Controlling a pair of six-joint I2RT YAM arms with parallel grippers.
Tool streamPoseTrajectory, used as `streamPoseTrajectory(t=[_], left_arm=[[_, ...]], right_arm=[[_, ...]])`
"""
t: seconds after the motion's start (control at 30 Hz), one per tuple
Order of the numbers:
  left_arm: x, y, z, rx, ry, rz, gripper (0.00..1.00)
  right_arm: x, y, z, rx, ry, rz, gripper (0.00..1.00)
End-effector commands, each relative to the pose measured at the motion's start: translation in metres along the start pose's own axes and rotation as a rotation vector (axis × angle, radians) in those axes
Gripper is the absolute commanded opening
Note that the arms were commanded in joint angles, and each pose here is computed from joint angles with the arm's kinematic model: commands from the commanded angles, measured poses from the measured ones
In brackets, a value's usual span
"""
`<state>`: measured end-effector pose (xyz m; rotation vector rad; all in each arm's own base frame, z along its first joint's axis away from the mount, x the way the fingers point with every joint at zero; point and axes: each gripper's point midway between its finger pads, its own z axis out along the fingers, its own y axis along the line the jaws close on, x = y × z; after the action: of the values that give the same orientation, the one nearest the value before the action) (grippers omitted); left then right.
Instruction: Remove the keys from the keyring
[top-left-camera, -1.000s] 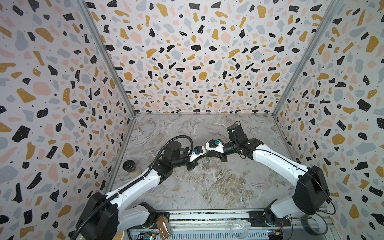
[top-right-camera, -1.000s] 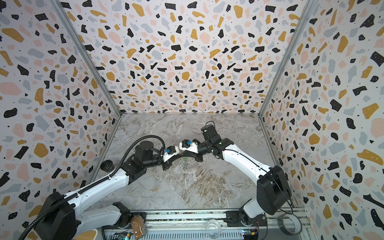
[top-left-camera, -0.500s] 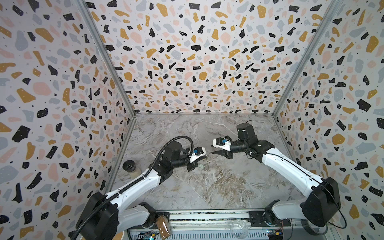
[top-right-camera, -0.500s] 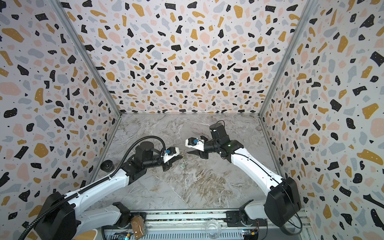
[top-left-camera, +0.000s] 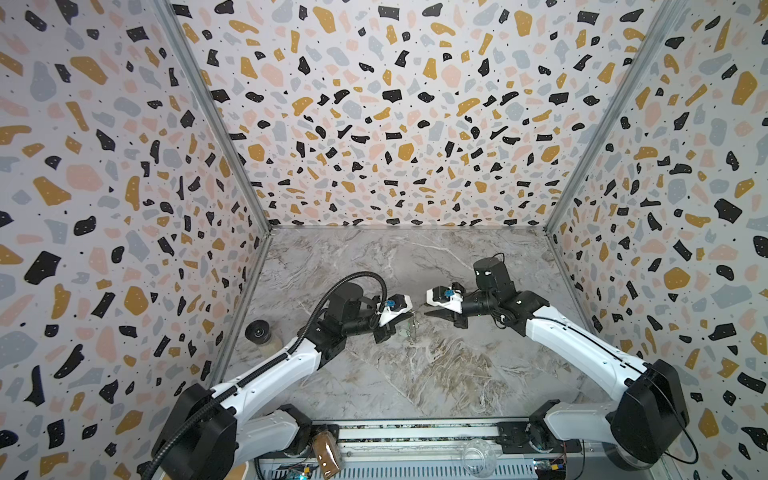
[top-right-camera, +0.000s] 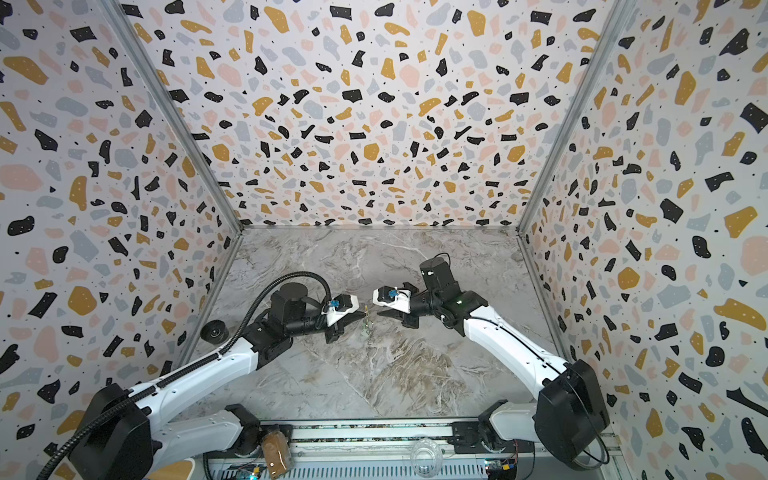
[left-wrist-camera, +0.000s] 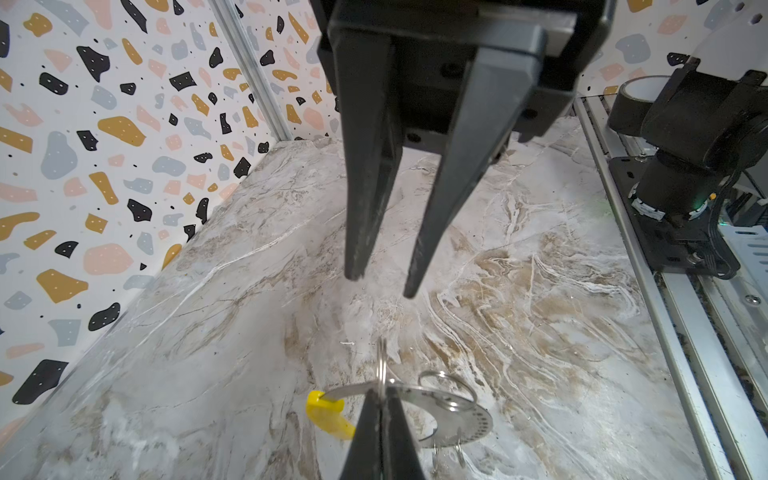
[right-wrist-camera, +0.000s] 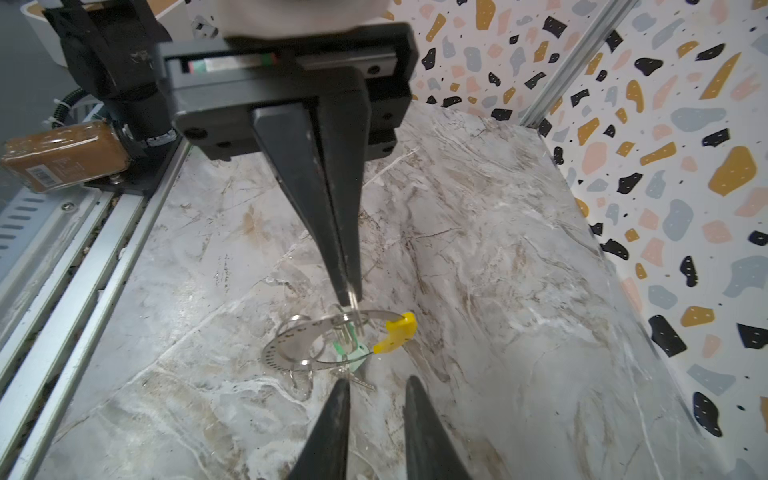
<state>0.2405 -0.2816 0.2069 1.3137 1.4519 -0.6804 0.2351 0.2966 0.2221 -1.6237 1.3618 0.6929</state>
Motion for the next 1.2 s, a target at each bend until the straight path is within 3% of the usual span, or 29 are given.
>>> streamPoseTrajectory(t=[0.0, 0.23, 0.7, 1.03, 1.07, 1.1, 1.17], left_arm=[[-0.029, 0.002, -0.004, -0.004, -0.084, 0.072, 0.00], [-0.030, 0.001, -0.003, 0.003, -0.082, 0.086, 0.00], [-0.030, 0.000, -0.002, 0.007, -0.075, 0.094, 0.00], [-0.028, 0.004, -0.003, -0.013, -0.058, 0.098, 0.00], [-0.027, 0.007, -0.003, -0.027, -0.046, 0.103, 0.13], [-0.025, 0.010, -0.005, -0.051, -0.028, 0.115, 0.20], [-0.026, 0.018, -0.011, -0.108, -0.008, 0.145, 0.23]], right_arm=[[-0.018, 0.001, 0.000, -0.001, -0.059, -0.026, 0.24], [-0.019, 0.002, 0.010, -0.007, -0.074, -0.026, 0.18], [-0.011, 0.004, 0.015, -0.015, -0.050, -0.013, 0.17], [-0.011, 0.004, 0.015, -0.021, -0.049, -0.018, 0.03], [-0.012, 0.004, 0.015, -0.021, -0.049, -0.017, 0.02], [-0.013, 0.003, 0.015, -0.020, -0.050, -0.011, 0.02], [-0.014, 0.002, 0.015, -0.021, -0.046, 0.003, 0.01]])
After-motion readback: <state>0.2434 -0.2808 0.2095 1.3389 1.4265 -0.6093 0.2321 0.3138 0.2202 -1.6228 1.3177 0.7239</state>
